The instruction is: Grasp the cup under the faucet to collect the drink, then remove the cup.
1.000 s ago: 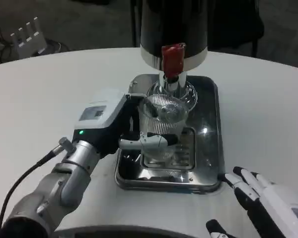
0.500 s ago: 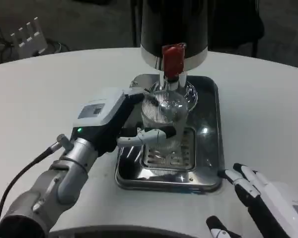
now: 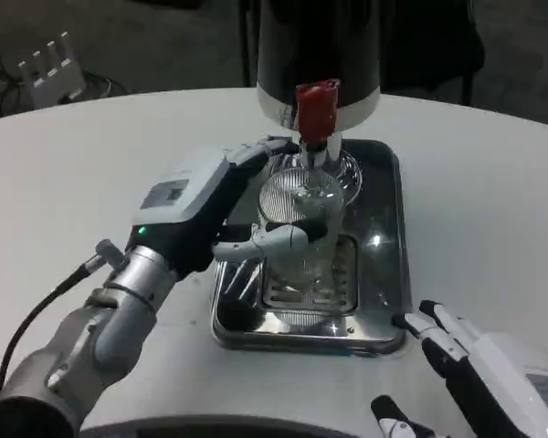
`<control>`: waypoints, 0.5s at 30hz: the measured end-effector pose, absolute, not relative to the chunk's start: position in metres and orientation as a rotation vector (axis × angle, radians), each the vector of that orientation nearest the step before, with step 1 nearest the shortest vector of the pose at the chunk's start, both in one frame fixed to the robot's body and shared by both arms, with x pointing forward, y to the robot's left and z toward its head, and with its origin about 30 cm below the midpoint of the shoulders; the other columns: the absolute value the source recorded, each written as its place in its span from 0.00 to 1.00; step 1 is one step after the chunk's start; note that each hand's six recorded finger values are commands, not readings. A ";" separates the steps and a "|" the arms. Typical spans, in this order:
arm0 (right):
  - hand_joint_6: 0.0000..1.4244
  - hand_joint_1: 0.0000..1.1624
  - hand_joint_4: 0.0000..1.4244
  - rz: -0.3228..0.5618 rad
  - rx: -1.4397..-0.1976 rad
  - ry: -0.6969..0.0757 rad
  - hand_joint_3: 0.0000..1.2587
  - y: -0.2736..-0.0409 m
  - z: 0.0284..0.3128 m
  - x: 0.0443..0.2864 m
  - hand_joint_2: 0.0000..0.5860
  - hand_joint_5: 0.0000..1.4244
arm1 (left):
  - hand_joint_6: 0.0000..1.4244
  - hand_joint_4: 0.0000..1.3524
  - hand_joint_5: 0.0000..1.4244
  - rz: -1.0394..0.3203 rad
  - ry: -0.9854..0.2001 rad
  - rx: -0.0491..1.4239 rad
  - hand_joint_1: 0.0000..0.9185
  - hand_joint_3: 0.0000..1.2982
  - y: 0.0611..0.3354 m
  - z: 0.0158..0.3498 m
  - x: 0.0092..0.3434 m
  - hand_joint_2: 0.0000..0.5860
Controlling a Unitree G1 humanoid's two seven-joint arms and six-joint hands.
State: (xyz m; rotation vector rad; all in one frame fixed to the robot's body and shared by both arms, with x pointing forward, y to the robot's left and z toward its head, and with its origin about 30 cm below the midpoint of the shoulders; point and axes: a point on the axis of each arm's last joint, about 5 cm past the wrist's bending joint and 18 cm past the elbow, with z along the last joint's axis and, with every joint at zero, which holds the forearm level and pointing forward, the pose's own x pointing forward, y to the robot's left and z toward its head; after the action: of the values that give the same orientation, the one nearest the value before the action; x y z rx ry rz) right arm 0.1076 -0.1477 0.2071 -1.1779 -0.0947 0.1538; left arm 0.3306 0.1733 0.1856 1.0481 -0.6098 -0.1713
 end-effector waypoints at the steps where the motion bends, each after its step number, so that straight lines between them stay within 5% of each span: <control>1: 0.05 0.28 0.00 0.153 -1.178 -0.097 0.10 -0.148 0.207 0.108 0.76 0.03 | 0.28 0.05 0.13 -0.170 -0.609 1.048 0.17 0.19 0.174 0.185 0.330 0.17; 11: 0.05 0.28 0.00 0.153 -1.173 -0.114 0.10 -0.146 0.208 0.112 0.76 0.04 | 0.28 0.07 0.14 -0.157 -0.626 0.964 0.16 0.17 0.197 0.186 0.315 0.15; 15: 0.05 0.28 0.00 0.158 -1.170 -0.121 0.10 -0.144 0.209 0.114 0.76 0.04 | 0.28 0.14 0.18 -0.156 -0.662 0.897 0.08 0.18 0.210 0.194 0.304 0.17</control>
State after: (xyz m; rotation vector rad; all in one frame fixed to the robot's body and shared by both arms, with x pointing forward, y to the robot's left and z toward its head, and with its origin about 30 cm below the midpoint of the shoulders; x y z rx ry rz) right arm 0.1139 -0.1442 0.2086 -1.1702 -0.1209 0.1577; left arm 0.3044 0.2097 0.1939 0.8967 -0.6618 -0.1563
